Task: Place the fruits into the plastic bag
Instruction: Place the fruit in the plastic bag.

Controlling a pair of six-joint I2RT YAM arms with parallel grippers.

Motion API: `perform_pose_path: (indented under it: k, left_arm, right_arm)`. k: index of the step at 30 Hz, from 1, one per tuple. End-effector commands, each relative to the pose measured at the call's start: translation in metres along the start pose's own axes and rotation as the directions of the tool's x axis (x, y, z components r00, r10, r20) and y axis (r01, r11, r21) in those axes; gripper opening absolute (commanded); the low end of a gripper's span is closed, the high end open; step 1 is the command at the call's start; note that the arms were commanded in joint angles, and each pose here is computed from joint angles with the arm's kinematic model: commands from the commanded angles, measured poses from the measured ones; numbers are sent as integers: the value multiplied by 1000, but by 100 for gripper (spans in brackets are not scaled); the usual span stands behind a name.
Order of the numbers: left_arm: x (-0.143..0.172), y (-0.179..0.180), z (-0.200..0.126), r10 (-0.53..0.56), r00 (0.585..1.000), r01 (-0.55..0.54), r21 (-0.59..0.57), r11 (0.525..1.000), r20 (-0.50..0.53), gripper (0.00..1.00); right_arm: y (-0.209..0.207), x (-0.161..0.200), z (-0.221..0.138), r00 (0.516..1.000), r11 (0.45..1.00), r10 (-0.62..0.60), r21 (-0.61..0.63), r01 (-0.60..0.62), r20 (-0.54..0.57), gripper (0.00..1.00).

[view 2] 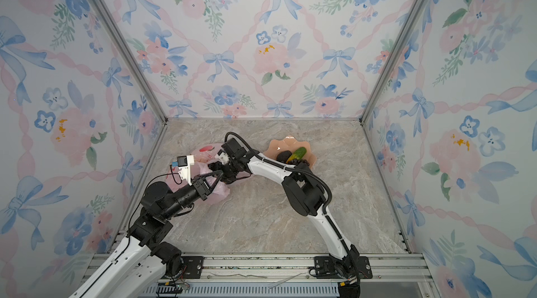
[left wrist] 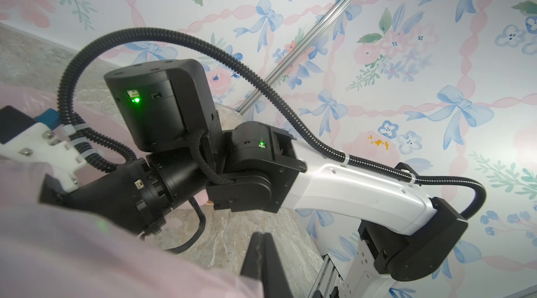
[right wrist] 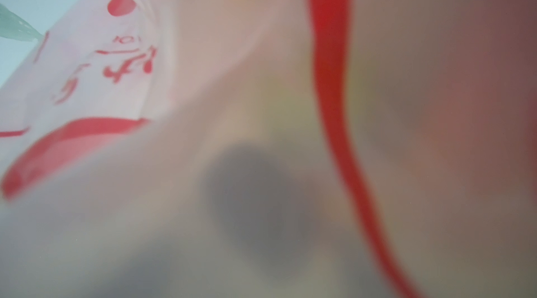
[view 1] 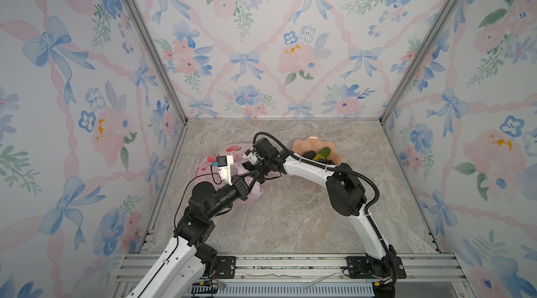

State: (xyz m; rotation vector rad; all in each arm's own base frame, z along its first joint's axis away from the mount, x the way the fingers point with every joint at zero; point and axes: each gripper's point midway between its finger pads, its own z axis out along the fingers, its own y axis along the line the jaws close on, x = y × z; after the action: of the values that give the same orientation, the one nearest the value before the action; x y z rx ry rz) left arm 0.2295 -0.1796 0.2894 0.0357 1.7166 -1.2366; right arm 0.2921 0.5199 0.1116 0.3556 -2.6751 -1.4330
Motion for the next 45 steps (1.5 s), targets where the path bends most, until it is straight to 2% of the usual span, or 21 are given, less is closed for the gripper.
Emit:
perform_pose_path:
  k: [1,23,29,34,39,45]
  left_arm:
    - [-4,-7,-3,6,1000,-6,28,1000,21,0]
    - [-3,-7,-6,6,1000,-7,33,999,28,0]
    - [-2,-6,-10,9,1000,-9,16,1000,24,0]
    - [1,-3,-17,9,1000,-9,-8,1000,27,0]
    - [4,2,-21,11,1000,-10,-30,999,26,0]
    - [6,6,-18,8,1000,-8,-40,999,14,0]
  right_arm:
    - [3,8,7,1000,1000,-12,-18,12,-25,97]
    - [1,3,-4,999,999,-43,16,43,10,96]
    - [-20,-38,-51,979,982,-137,154,113,152,96]
    - [-45,-79,-95,925,946,-243,283,160,291,96]
    - [-26,-98,-125,882,941,-295,271,201,367,96]
    - [5,-106,-146,845,930,-348,261,258,405,96]
